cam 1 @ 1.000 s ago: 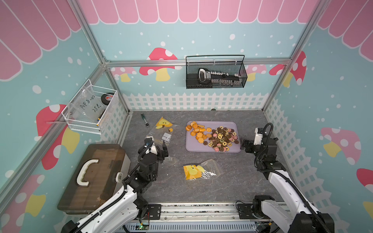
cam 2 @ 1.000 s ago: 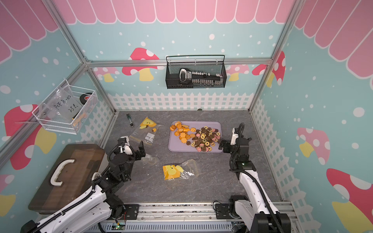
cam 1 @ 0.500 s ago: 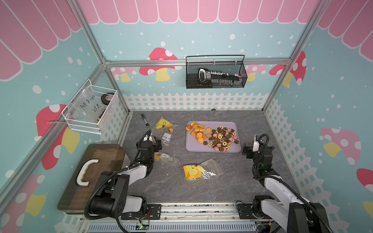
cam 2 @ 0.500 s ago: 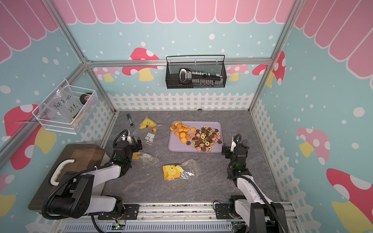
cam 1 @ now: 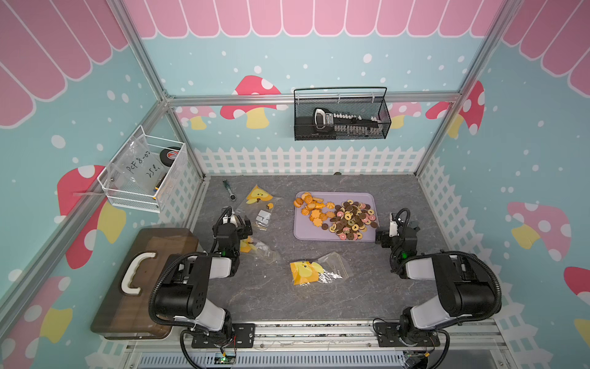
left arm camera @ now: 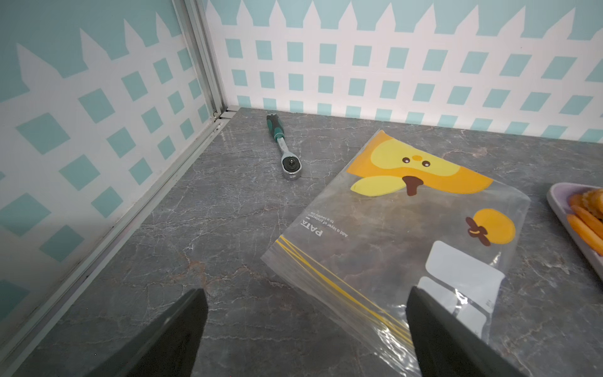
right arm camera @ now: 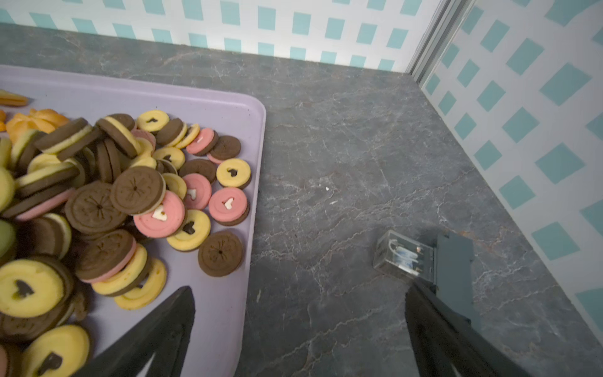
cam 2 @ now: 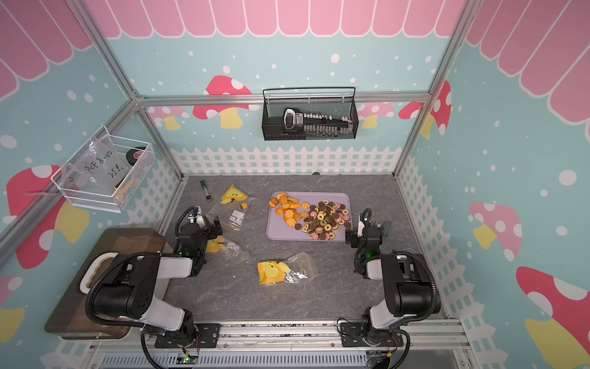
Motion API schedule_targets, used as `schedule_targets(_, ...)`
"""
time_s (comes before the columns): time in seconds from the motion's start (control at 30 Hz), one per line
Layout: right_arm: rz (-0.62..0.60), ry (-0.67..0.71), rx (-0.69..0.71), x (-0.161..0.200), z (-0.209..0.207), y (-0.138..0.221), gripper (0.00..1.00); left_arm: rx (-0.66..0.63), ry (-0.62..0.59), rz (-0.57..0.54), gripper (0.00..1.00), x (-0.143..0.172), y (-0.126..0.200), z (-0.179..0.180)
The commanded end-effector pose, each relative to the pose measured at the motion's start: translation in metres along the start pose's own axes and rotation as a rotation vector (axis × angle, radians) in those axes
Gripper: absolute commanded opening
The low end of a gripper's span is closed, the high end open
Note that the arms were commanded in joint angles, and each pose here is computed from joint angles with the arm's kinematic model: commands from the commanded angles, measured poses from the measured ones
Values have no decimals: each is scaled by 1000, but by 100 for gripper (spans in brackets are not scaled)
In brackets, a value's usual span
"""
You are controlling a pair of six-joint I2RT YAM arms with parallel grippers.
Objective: Pour cookies out of the ziploc bag
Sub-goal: Reset both arms
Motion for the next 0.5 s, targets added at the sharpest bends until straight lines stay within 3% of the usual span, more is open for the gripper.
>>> schedule_targets(0.0, -74, 11, 28, -18, -7, 0, 99, 18, 8, -43, 99, -9, 1, -3)
schedule_targets(0.47, -68, 11, 27, -18, -7, 0, 99, 42, -10, -27, 99, -7, 0, -9)
Point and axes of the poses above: each gripper's point midway between its finger pads, its own y axis back along the fingers, its own z axis along the line the jaws close on, x = y × z, the point moved 2 cm from there along y, back along the fingers, and after that the axes turned 12 degrees about y, right-handed, at the moved point
